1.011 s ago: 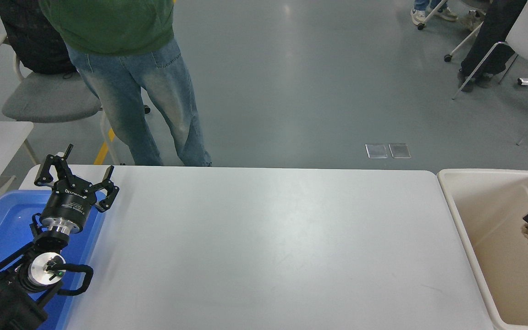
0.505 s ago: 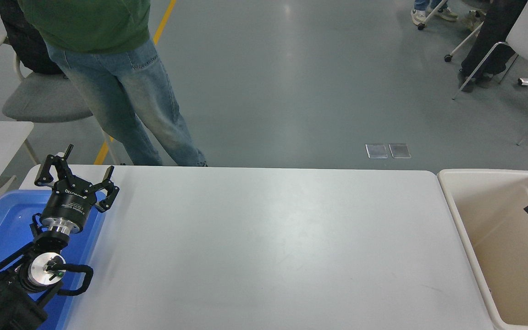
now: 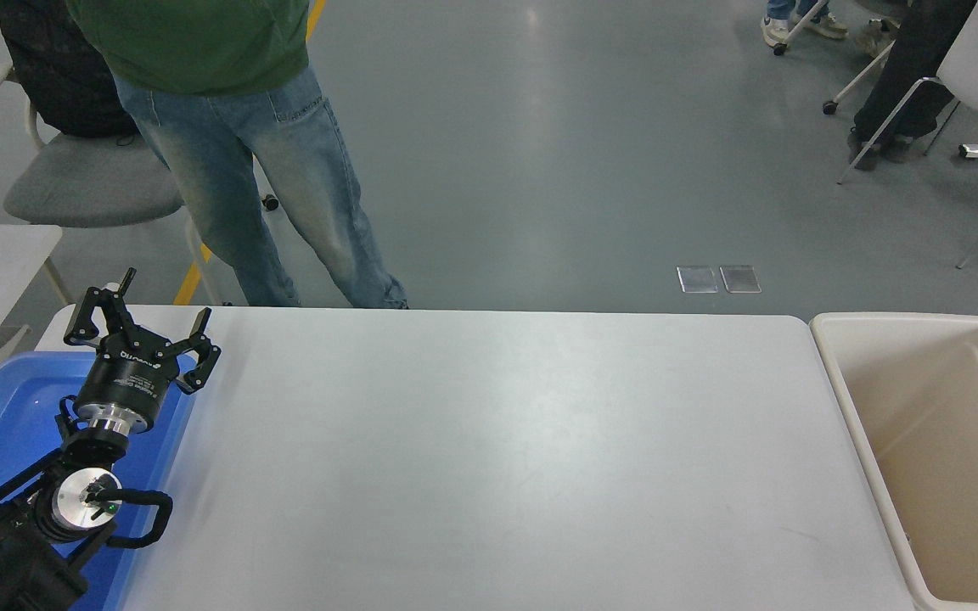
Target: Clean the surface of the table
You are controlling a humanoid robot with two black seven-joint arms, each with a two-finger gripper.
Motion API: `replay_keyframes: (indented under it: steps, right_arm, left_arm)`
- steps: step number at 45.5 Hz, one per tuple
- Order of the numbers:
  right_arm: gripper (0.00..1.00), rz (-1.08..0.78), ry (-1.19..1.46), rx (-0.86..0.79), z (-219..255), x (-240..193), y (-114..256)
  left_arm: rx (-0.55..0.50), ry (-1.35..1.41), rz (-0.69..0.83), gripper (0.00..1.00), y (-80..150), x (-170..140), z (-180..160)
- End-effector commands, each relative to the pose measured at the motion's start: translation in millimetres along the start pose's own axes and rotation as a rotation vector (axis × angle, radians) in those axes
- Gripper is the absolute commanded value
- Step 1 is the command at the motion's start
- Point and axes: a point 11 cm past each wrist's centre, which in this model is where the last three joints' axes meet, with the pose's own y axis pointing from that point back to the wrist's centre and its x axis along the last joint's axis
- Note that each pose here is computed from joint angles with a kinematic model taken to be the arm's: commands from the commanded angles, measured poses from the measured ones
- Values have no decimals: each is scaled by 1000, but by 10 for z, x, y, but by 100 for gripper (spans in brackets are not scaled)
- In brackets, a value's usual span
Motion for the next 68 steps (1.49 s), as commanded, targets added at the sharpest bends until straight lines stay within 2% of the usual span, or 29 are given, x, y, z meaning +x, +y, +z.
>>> replay_keyframes:
  steps: [1,7,22,30,38,44,52,68]
  right_arm:
    - [100,-187,-445,185,-460,-118,194]
    - [100,-265,-601,269,-678,-233,301]
    - [100,-420,-841,304,-942,-814,347]
    - [100,-494,-957,367,-1162,-1095,488]
    - [100,-581,-1069,393,-1130,-1484,751]
    - [100,-579,-1105,362,-926,-1684,800]
    - [100,-536,-1094,365,-729,-1739,789]
    - [100,-509,-1124,483,-823,-1738,859]
  left_arm:
    - [0,0,0,99,-2,-2,0]
    - [0,0,0,99,-2,-2,0]
    - [0,0,0,99,-2,-2,0]
    - [0,0,0,99,-2,-2,0]
    - [-1,1,0,99,-2,-1,1]
    - [-2,1,0,99,-3,-2,4]
    - [-2,2,1,99,-3,-1,4]
    - [-2,2,1,99,-3,-1,4]
